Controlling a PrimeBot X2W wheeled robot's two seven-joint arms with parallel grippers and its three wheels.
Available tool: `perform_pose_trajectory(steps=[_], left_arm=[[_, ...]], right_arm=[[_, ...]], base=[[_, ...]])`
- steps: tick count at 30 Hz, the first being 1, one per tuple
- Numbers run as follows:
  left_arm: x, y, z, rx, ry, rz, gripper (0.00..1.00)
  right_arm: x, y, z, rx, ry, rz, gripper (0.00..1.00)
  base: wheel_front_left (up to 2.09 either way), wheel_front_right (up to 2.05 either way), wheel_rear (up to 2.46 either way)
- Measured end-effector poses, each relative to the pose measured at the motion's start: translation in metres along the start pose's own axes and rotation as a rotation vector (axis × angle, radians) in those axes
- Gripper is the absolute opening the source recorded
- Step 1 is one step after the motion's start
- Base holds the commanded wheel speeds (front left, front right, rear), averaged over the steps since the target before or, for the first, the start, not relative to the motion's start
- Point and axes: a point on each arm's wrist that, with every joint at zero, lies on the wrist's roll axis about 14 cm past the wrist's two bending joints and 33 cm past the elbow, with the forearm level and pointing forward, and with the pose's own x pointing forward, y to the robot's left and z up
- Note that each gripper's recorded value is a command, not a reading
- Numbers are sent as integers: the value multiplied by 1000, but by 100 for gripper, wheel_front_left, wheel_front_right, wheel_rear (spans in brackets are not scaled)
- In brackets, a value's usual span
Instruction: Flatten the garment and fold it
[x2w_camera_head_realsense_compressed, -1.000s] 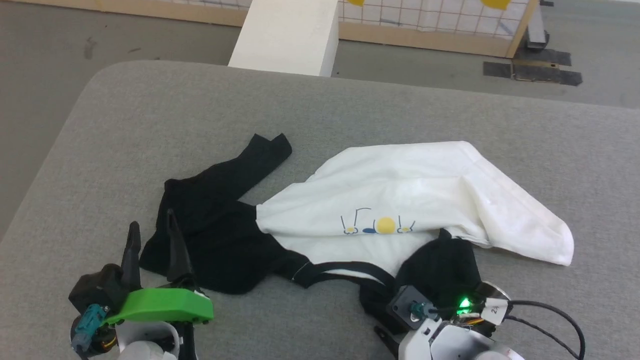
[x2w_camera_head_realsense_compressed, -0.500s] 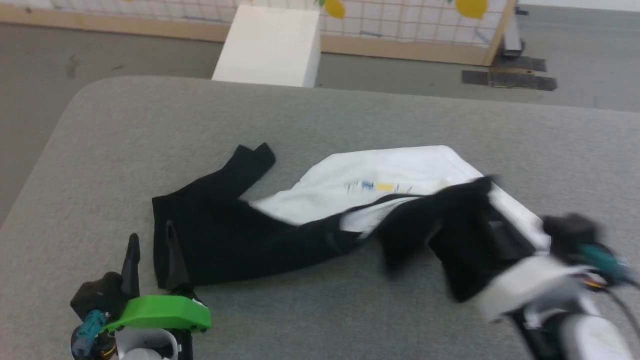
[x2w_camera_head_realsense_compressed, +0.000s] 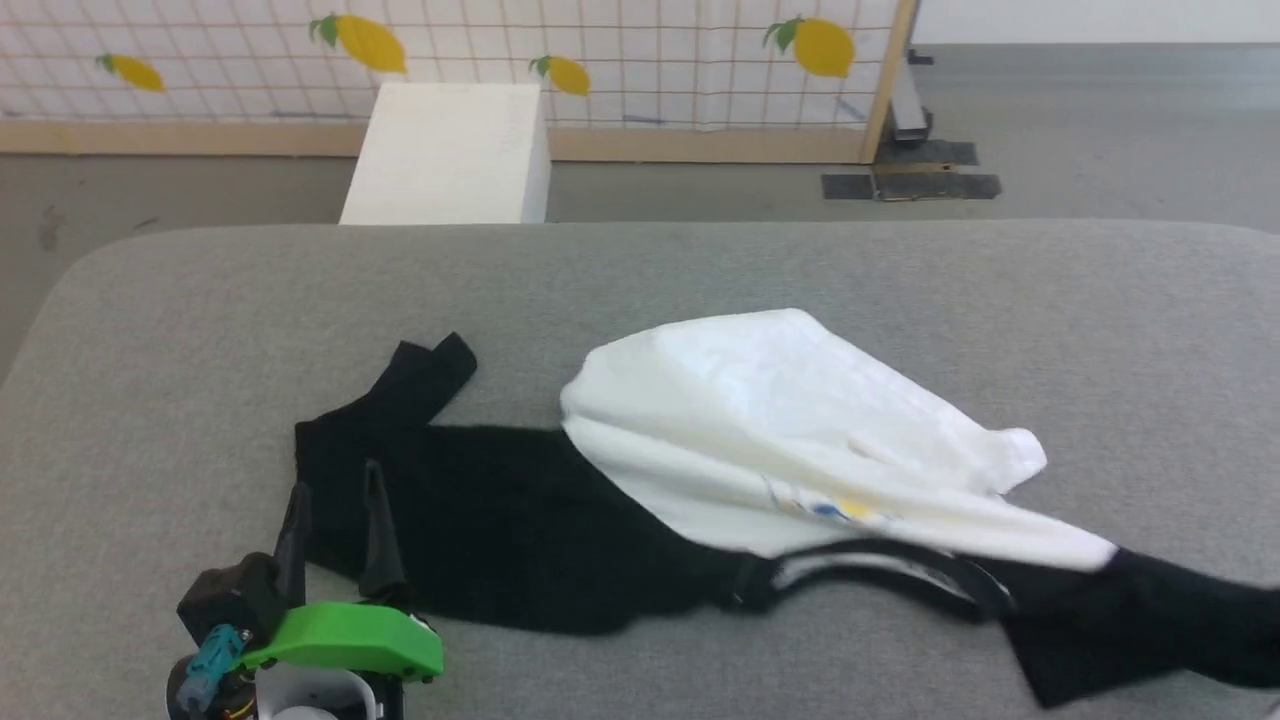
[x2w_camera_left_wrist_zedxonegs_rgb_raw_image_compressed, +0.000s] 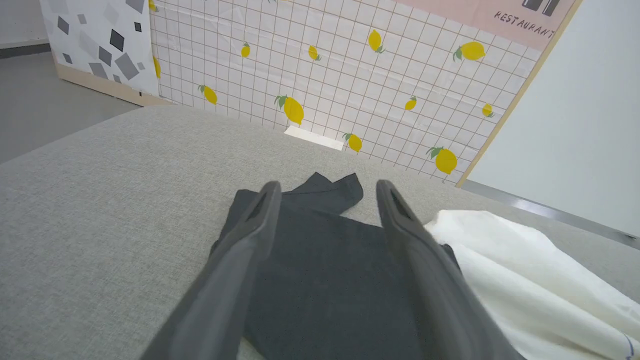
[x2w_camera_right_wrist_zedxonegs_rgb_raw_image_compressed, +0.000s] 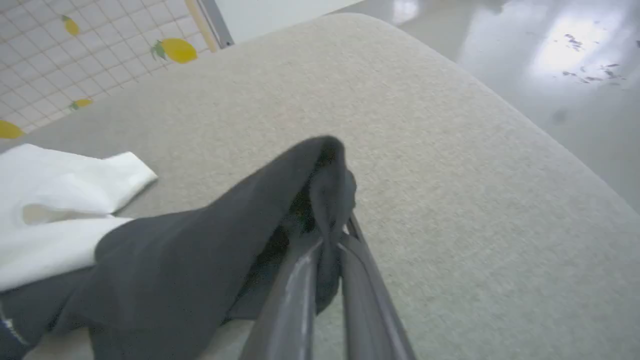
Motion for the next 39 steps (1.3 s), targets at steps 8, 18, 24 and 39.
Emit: perform_pose_trajectory(steps=[8, 18, 24, 39], left_arm=[[-1, -17, -13, -5, 41, -59, 100], [-9, -28, -36, -1, 114, -100, 100], [-12, -31, -50, 20, 173, -110, 100], [-58, -39, -128, 70, 779, -70, 100]], right_arm=[[-6, 8, 95, -175, -392, -25, 100], [-18, 85, 110, -242, -465, 194, 100], [-18, 91, 101, -252, -422, 214, 100], [-24, 106, 95, -228, -415, 272, 100]], base=[[0, 0, 0], [0, 0, 0], [0, 0, 0], [0, 0, 0]])
